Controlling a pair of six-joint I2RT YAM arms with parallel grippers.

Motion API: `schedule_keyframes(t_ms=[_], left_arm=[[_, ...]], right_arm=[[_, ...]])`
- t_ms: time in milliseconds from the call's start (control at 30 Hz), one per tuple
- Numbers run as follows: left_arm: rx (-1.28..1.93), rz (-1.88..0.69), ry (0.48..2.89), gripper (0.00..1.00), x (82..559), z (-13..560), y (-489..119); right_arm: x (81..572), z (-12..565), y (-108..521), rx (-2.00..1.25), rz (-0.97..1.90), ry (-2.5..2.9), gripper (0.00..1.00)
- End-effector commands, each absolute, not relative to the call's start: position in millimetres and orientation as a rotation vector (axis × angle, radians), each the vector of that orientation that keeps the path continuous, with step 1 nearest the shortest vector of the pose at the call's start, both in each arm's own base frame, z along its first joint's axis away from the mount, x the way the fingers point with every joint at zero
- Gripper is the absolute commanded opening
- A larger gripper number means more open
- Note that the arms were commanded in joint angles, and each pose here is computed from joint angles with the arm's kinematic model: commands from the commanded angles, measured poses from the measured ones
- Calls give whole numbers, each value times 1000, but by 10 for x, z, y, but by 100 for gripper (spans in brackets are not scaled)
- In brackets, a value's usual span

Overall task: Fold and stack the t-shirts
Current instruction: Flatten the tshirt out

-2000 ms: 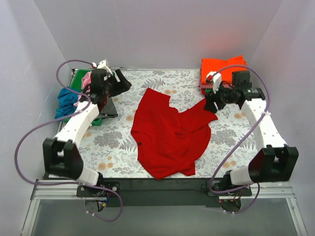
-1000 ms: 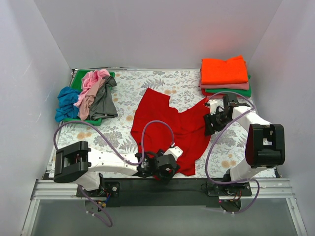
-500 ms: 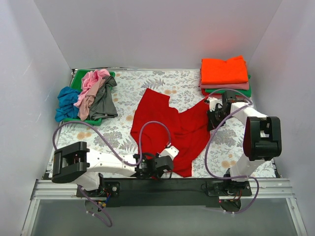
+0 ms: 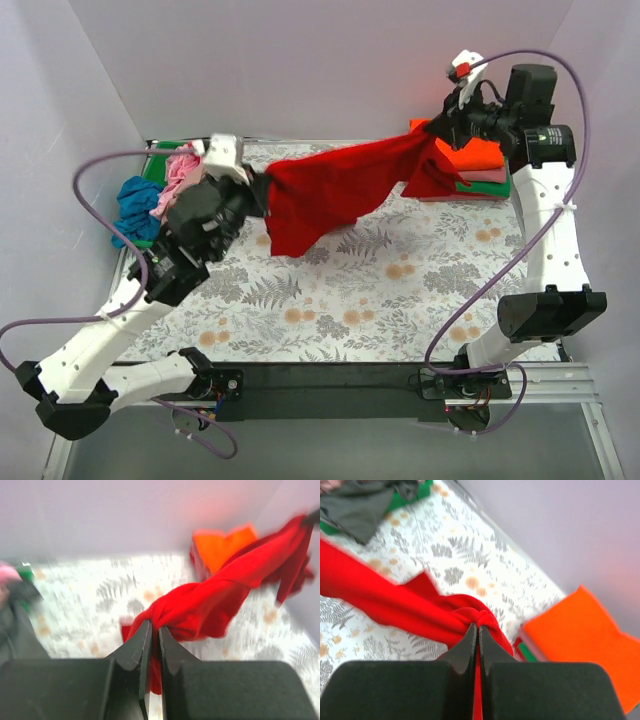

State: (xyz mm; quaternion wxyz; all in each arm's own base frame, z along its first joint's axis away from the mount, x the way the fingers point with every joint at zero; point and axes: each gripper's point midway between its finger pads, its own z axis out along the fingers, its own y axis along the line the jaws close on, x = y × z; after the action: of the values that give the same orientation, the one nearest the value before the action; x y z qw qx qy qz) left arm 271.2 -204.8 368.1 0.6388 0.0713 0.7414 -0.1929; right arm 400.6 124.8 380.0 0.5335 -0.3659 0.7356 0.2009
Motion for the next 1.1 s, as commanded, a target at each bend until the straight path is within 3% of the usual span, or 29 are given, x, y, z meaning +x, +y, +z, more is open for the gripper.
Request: schedule_keyframes(t_ms=[0,100,200,233,333,433,533,733,867,900,967,1067], left_arm=[[229,-420,1495,0,2898,4587,-2034],[246,-490,1402,0,2850,5121,-2119],[307,-659,1328,0,2476,5373,-2138],[332,-707,1318,0,2313,5360,-2100],[383,-808,1584,0,2104,4362,-2190],[306,-773,1692,0,2094,3920,-2059],[234,-658,1719,0,2239,3753,-1912],[125,-442,1633,0,2778,3811,-1829],[96,-416,1540,0,3148,4292,-1819],[78,-425,1476,0,3216,4635,-1793],[102,-459,1366,0,3136,5175,-1791],[170,-538,1289,0,2952,5551,-1862]], right_arm=[[4009,4109,1349,-918,576,1652,1],[3756,4599,1350,-948,572,1500,1],[3404,4784,1120,-921,513,1434,1],[3467,4449,1039,-885,504,1526,1],[3291,2825,926,-850,636,1923,1],[3053,2366,1044,-888,787,1981,1],[3108,2499,1078,-914,764,1943,1],[3719,2920,1211,-880,748,1914,1],[4243,3319,1257,-847,733,1851,1],[4323,3681,1249,-861,673,1767,1],[4359,3930,1220,-878,603,1701,1],[4173,4202,1173,-896,545,1629,1]])
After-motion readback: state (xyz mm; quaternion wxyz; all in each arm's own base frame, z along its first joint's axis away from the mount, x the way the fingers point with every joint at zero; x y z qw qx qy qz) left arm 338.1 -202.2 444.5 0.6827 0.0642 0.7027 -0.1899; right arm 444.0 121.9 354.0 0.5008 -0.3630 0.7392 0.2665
